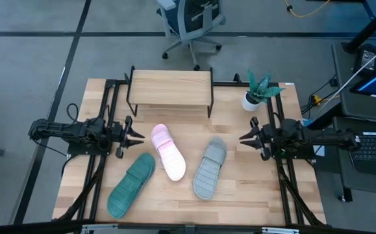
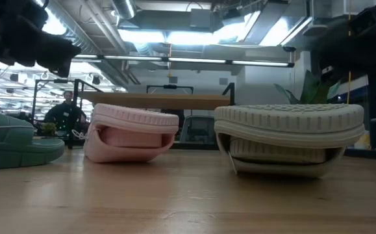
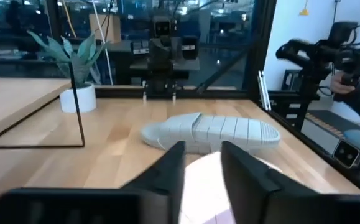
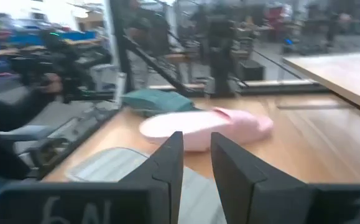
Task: Pick and place slides into the shelf
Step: Put the pink pair of slides on the shelf
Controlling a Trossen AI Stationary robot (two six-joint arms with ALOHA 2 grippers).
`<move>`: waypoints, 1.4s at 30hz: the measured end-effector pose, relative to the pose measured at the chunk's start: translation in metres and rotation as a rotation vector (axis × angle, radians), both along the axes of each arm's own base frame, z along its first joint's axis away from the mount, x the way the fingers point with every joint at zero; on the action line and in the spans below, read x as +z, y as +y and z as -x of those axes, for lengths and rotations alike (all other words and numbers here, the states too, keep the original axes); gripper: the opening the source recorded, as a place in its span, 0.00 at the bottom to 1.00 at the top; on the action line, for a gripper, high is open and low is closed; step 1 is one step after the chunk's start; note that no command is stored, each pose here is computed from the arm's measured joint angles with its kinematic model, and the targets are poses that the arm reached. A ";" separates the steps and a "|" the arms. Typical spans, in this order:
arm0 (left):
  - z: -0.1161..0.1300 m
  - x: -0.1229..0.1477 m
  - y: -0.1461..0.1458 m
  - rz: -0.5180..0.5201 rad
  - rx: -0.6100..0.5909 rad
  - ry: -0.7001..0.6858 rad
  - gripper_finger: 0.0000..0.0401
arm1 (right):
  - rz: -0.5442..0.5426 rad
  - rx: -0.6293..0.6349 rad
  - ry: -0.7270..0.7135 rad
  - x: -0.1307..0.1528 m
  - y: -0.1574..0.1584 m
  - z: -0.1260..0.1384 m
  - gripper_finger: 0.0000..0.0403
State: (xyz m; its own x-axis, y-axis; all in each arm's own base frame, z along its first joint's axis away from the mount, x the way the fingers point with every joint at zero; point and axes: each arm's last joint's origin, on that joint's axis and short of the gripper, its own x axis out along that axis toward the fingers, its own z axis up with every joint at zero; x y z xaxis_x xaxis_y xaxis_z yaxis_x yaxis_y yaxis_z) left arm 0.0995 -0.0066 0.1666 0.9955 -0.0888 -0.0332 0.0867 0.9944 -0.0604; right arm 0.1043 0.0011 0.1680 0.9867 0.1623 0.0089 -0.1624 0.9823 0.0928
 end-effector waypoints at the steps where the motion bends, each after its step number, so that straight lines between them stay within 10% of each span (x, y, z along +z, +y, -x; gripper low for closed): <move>1: 0.000 -0.001 0.000 0.005 0.010 0.014 0.14 | -0.001 -0.015 0.011 -0.001 0.000 -0.001 0.19; 23: 0.003 0.023 0.004 -0.085 0.118 -0.071 0.00 | 0.026 -0.114 -0.060 0.006 -0.003 -0.004 0.15; 42: -0.036 0.098 0.010 0.037 0.441 0.371 0.00 | -0.014 -0.261 -0.060 0.007 -0.008 -0.004 0.15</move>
State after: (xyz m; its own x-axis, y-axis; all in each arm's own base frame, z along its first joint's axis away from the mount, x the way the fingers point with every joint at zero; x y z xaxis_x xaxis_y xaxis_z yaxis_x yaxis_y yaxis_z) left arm 0.1355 0.0030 0.2645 0.8610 0.3244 -0.3919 -0.3694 0.9283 -0.0433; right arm 0.1078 -0.0066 0.1745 0.9927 -0.0985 0.0695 0.0910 0.9904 0.1040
